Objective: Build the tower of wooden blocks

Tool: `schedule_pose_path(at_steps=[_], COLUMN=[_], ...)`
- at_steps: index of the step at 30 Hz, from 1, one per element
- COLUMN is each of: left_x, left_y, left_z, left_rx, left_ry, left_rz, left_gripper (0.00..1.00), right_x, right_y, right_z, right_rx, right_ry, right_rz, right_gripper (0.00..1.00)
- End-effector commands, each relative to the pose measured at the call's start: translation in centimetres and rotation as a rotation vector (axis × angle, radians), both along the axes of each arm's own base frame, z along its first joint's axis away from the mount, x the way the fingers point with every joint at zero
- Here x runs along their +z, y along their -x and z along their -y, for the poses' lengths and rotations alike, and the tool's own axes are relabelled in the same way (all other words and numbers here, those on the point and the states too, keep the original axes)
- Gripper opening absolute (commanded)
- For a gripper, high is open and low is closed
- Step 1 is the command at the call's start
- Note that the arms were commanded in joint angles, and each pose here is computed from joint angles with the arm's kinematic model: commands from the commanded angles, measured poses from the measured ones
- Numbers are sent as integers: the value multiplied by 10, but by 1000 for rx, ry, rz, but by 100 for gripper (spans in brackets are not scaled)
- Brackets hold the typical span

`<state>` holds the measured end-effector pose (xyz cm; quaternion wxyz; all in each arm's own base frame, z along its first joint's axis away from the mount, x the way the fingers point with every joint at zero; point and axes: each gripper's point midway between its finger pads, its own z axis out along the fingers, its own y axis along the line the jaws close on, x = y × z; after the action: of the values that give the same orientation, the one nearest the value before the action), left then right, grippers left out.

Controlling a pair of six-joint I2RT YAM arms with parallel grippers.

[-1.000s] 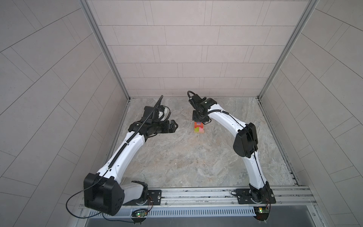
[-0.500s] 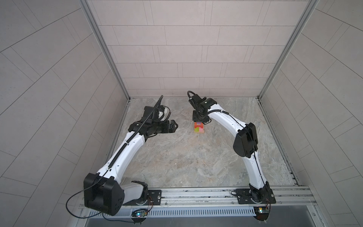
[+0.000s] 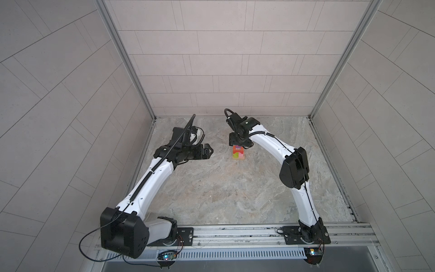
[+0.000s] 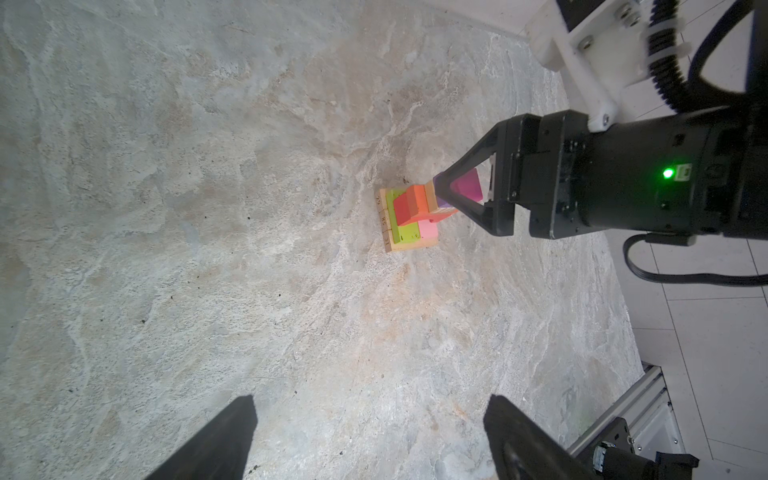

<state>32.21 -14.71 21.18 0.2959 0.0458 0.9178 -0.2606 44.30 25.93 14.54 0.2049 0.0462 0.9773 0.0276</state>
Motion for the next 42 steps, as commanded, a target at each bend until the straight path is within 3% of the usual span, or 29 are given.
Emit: schedule_pose_path(at_steps=[1,5,12,15,19,24,31,34,39,42], left_x=[-4,-3,11,22,32,12,-49,-72,-90,-101], left_y=[-1,-7,-22,-28,-39,-43,-54,-59,-53,-57], left_z=[-7,-14,-18,-24,-48,-84,-144,-152,-163,-159], left_rx=[17,38,50,63,188,309,441,424,496,455], left_ry=[-39,-68,-86,-114,-180,-298,-349,-390,-397,-380], left_rz=[7,34,139,236,437,637,544,543,642,625], left_gripper=[93,93,95,95,95,100,100,100,100,100], right_x=[43,65,98,103,107,102,77,60,24,11], right_y=[7,13,33,41,52,66,82,83,80,76], right_z=[14,26,71,107,160,209,249,267,289,298], right_rx=[25,72,117,86,20,-25,-73,-122,-196,-219], right_ry=[32,59,121,154,192,217,370,413,448,472], right_rz=[89,173,348,399,474,608,723,731,733,752], right_gripper=[89,100,100,100,100,100,100,100,100,100])
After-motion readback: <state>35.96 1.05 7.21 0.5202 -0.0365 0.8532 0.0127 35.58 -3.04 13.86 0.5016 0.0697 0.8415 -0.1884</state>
